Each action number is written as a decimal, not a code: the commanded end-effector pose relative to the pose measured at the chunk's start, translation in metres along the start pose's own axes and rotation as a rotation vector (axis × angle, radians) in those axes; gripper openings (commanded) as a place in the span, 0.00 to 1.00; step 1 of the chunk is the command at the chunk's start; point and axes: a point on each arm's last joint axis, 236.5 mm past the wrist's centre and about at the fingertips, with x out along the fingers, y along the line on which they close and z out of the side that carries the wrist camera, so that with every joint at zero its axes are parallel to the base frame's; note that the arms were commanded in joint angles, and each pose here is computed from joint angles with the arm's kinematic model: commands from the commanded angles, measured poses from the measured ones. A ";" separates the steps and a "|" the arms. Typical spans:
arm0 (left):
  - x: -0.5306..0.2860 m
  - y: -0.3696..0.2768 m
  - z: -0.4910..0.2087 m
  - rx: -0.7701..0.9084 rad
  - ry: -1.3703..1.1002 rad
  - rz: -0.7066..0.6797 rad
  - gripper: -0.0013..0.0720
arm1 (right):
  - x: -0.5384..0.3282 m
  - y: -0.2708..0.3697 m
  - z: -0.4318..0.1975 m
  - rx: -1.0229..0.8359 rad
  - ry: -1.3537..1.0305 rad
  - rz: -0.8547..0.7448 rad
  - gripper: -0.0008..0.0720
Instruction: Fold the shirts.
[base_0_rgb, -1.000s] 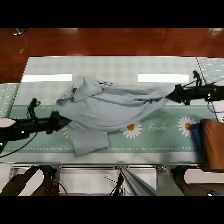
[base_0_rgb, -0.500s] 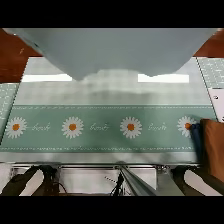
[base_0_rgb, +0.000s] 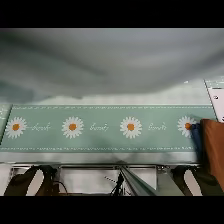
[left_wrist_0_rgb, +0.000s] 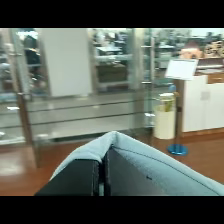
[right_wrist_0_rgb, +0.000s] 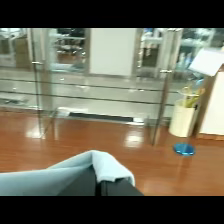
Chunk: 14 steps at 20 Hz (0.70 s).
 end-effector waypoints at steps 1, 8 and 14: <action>-0.045 0.006 -0.009 0.024 0.024 0.106 0.04 | -0.028 0.002 -0.021 -0.001 0.044 -0.043 0.05; 0.004 0.026 -0.161 -0.185 0.435 0.092 0.04 | 0.038 -0.003 -0.140 0.156 0.350 0.052 0.05; 0.092 0.030 -0.365 -0.570 0.747 0.006 0.04 | 0.129 -0.001 -0.294 0.378 0.632 0.216 0.05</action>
